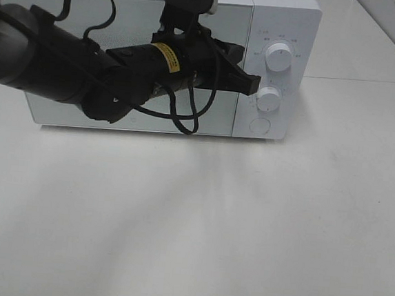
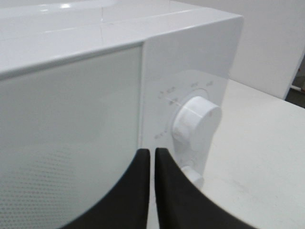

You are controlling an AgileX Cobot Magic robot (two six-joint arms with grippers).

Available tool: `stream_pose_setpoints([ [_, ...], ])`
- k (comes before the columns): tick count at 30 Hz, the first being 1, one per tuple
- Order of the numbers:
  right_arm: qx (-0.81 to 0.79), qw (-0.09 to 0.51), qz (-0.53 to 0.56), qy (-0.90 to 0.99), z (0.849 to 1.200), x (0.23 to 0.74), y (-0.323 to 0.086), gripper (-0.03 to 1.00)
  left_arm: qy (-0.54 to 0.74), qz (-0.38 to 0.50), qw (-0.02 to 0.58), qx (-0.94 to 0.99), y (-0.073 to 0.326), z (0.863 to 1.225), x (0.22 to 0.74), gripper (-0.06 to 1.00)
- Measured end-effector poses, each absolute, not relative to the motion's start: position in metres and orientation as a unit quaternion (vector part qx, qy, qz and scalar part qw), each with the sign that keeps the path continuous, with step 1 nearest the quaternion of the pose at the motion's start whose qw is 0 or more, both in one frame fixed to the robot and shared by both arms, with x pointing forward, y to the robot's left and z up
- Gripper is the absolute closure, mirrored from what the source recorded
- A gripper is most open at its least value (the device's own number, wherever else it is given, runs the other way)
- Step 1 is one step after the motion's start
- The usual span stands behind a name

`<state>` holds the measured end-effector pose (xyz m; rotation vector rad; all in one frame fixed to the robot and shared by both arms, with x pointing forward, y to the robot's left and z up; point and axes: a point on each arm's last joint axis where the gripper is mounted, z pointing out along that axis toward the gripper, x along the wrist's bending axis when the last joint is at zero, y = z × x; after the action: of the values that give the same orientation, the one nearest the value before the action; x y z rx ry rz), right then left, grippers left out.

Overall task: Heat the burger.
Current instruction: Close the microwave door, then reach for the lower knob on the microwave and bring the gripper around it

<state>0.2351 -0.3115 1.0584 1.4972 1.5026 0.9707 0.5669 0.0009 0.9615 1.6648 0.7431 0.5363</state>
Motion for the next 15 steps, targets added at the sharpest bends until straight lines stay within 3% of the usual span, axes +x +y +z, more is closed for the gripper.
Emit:
stream_pose_setpoints([
  [2,0.590,0.393,0.383,0.592,1.058,0.235,-0.312,0.24,0.322,0.214,0.550,0.740,-0.002,0.971,0.555,0.70],
  [3,0.590,0.393,0.383,0.592,1.058,0.235,-0.312,0.24,0.322,0.214,0.550,0.740,-0.002,0.971,0.555,0.70],
  [4,0.590,0.393,0.383,0.592,1.058,0.235,-0.312,0.24,0.326,0.202,0.524,0.760,-0.002,0.975,0.548,0.47],
  [5,0.590,0.393,0.383,0.592,1.058,0.235,-0.312,0.24,0.333,0.190,0.491,0.782,-0.001,0.977,0.541,0.35],
  [6,0.590,0.393,0.383,0.592,1.058,0.235,-0.312,0.24,0.333,0.190,0.491,0.782,-0.001,0.977,0.541,0.35],
  [7,0.590,0.393,0.383,0.592,1.058,0.235,-0.312,0.24,0.335,0.183,0.473,0.794,0.000,0.978,0.536,0.17],
  [8,0.590,0.393,0.383,0.592,1.058,0.235,-0.312,0.24,0.342,0.170,0.439,0.813,0.003,0.980,0.529,0.04],
  [9,0.590,0.393,0.383,0.592,1.058,0.235,-0.312,0.24,0.342,0.170,0.439,0.813,0.003,0.980,0.529,0.04],
  [11,0.590,0.393,0.383,0.592,1.058,0.235,-0.312,0.24,0.354,0.150,0.381,0.841,0.010,0.985,0.517,-0.03],
  [15,0.590,0.393,0.383,0.592,1.058,0.235,-0.312,0.24,0.375,0.123,0.312,0.864,0.022,0.987,0.505,-0.04],
])
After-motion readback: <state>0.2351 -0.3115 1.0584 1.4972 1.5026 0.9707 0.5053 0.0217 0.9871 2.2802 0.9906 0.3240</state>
